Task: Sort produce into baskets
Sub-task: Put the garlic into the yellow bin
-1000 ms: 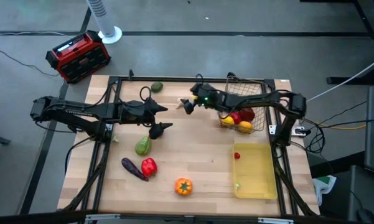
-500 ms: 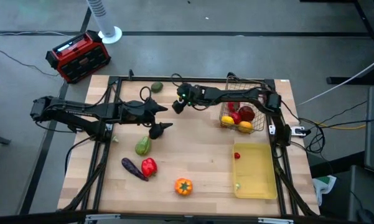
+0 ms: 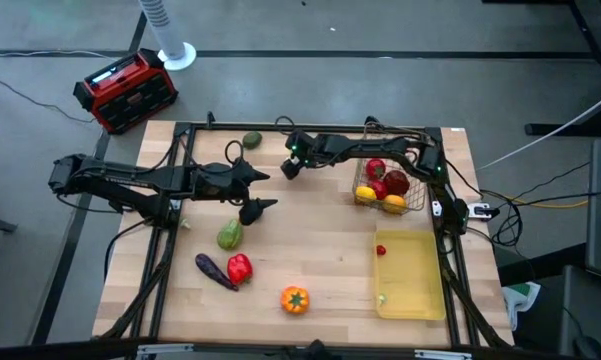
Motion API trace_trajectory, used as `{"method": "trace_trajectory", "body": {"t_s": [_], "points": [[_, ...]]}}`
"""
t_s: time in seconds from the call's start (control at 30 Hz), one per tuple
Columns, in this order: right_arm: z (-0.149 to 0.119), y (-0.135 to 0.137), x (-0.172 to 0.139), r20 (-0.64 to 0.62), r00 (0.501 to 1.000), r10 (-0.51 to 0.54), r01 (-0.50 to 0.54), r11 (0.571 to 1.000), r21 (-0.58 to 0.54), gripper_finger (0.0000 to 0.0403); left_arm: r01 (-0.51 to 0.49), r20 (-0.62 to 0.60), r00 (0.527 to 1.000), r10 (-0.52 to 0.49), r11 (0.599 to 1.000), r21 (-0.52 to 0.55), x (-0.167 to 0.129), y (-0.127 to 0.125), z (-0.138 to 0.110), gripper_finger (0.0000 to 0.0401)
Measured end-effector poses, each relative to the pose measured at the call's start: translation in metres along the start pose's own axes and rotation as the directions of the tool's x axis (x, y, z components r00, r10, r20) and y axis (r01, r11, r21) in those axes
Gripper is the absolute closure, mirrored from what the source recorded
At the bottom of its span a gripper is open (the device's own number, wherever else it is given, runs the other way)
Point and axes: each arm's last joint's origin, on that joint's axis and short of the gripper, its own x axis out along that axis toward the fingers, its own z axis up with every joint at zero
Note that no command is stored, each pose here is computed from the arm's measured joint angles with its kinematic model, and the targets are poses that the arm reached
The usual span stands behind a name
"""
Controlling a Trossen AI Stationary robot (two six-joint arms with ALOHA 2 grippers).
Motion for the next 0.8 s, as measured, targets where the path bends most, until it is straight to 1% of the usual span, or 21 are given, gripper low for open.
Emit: {"method": "trace_trajectory", "body": {"t_s": [0.1, 0.23, 0.33, 0.7, 0.8], "points": [[-0.0001, 0.0003, -0.0001, 0.0, 1.0, -0.001, 0.001, 1.0, -0.008, 0.0064, 0.0, 0.0, 1.0, 0.0, 1.0, 0.0, 0.0, 0.0, 0.0, 0.0013], [0.0009, 0.0023, -0.0002, 0.012, 1.0, 0.018, -0.017, 0.998, -0.055, 0.0097, 0.0, 0.001, 1.0, 0.0, 1.0, 0.0, 0.0, 0.0, 0.0001, 0.0013], [0.0012, 0.0023, -0.0002, 0.015, 1.0, 0.017, -0.016, 0.998, -0.058, 0.0118, 0.0, 0.001, 1.0, 0.0, 1.0, 0.0, 0.0, 0.0, 0.0001, 0.0013], [0.0004, 0.0012, -0.0004, 0.011, 1.0, -0.002, 0.003, 0.996, -0.088, 0.0177, 0.0, 0.001, 1.0, 0.0, 1.0, 0.0, 0.0, 0.0001, 0.0002, 0.0013], [0.0002, 0.0011, -0.0004, 0.009, 1.0, -0.004, 0.005, 0.993, -0.118, 0.0192, 0.0, 0.001, 1.0, 0.0, 1.0, 0.0, 0.0, 0.0001, 0.0002, 0.0013]]}}
